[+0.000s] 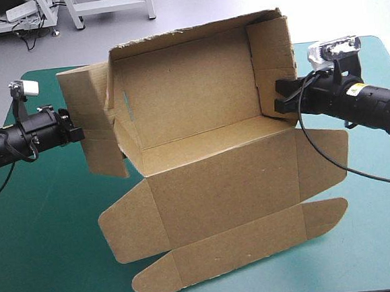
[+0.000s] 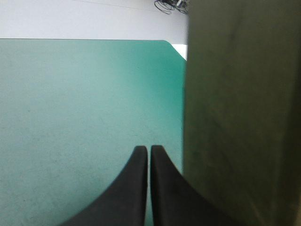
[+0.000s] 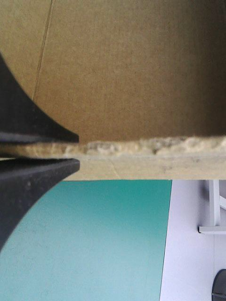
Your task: Fold the box
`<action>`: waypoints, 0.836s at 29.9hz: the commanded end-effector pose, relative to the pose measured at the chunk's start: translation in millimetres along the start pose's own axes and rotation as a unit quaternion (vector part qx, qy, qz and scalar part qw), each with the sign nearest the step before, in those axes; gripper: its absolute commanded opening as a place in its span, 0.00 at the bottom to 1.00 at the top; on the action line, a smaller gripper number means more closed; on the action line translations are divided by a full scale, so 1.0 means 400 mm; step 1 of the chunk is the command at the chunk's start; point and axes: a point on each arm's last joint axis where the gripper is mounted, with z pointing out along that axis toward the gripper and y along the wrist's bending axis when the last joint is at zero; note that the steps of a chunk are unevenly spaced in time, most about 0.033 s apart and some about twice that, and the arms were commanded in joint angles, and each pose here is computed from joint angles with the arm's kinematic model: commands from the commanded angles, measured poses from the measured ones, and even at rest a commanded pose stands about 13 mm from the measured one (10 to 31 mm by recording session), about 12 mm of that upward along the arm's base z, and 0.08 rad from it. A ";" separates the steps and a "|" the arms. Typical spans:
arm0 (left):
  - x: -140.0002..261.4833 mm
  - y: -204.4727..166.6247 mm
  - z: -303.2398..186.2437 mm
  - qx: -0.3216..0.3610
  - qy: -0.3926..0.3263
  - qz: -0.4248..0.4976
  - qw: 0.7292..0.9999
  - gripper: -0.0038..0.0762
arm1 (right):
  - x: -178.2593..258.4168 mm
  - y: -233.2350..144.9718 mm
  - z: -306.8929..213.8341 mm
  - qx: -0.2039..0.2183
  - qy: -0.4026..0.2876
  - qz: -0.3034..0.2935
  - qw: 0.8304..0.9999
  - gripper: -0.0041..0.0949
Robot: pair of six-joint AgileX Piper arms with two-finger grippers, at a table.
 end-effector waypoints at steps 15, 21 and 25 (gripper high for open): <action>-0.019 -0.099 -0.005 0.076 -0.013 -0.004 0.997 0.17 | -0.037 -0.018 0.055 -0.020 -0.056 0.025 0.998 0.04; -0.015 -0.126 0.024 0.097 -0.006 0.002 0.995 0.57 | -0.032 -0.028 0.072 -0.017 -0.049 0.025 0.998 0.04; -0.016 -0.147 0.037 0.120 -0.010 0.000 0.993 0.62 | -0.030 -0.032 0.081 -0.016 -0.046 0.025 0.999 0.04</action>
